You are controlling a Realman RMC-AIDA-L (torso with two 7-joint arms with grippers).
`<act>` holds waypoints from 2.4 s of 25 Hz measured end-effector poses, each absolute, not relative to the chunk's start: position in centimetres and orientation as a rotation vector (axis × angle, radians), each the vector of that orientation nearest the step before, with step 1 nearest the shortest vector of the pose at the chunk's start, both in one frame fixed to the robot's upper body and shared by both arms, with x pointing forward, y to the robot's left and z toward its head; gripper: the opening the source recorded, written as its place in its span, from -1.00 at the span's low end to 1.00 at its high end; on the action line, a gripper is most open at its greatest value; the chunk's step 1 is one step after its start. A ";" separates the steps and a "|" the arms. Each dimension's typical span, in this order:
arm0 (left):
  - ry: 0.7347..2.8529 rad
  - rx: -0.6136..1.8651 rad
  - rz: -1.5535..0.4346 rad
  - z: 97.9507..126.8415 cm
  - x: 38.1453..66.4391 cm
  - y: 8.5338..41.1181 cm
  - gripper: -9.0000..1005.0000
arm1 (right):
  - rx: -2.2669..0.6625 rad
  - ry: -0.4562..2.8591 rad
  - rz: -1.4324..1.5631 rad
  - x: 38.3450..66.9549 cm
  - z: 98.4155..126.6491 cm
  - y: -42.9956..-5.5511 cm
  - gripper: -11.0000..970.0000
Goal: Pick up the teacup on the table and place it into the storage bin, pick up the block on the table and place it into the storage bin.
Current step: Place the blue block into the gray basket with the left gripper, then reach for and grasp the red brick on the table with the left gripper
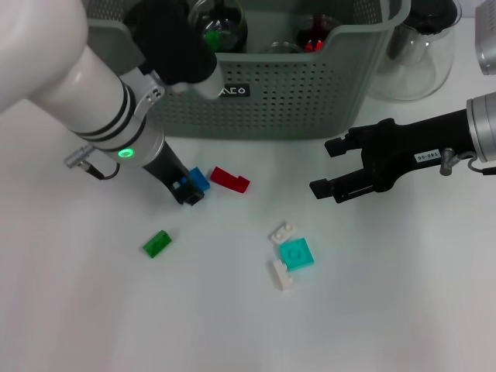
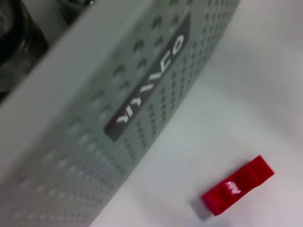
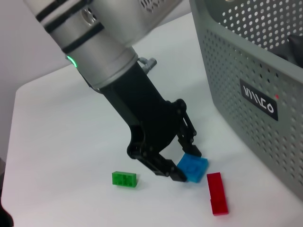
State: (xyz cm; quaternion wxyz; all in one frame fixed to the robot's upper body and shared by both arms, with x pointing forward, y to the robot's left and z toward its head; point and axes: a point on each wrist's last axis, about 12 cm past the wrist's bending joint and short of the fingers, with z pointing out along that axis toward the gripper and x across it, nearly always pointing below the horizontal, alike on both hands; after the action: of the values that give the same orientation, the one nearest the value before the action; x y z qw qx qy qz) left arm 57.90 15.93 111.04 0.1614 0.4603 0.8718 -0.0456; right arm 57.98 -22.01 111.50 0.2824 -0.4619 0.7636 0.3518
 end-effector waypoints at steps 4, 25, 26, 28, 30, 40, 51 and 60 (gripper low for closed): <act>2.484 1.243 -0.187 113.1 57.5 16.6 -0.17 | -1.233 2.046 0.939 58.0 111.5 -22.1 0.94; 1.991 0.886 -0.465 127.3 61.5 19.2 -0.10 | -1.200 2.074 0.918 58.1 111.6 -23.6 0.94; 2.009 0.878 -0.431 127.1 62.7 18.8 -0.10 | -1.199 2.075 0.917 58.1 111.6 -23.6 0.94; 2.053 0.864 -0.380 126.4 64.5 18.1 -0.09 | -1.198 2.076 0.915 58.1 111.6 -23.6 0.94; 2.104 0.845 -0.331 125.4 66.1 17.5 -0.09 | -1.197 2.077 0.915 58.1 111.6 -23.7 0.94; 2.216 0.744 -0.186 122.9 69.2 16.5 -0.06 | -1.198 2.079 0.917 58.0 111.5 -23.6 0.94; 2.228 0.738 -0.178 122.2 69.0 16.7 0.23 | -1.191 2.079 0.914 57.9 111.2 -23.6 0.94; 2.048 0.756 -0.397 127.8 65.3 18.7 0.76 | -1.192 2.072 0.911 57.9 111.3 -23.6 0.94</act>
State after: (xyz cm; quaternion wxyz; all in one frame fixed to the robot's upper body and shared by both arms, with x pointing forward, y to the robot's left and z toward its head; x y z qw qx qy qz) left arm 65.26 18.68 127.78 0.4452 0.3051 0.8265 -0.1602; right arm 57.92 -23.58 111.26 0.2875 -0.4463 0.7758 0.3411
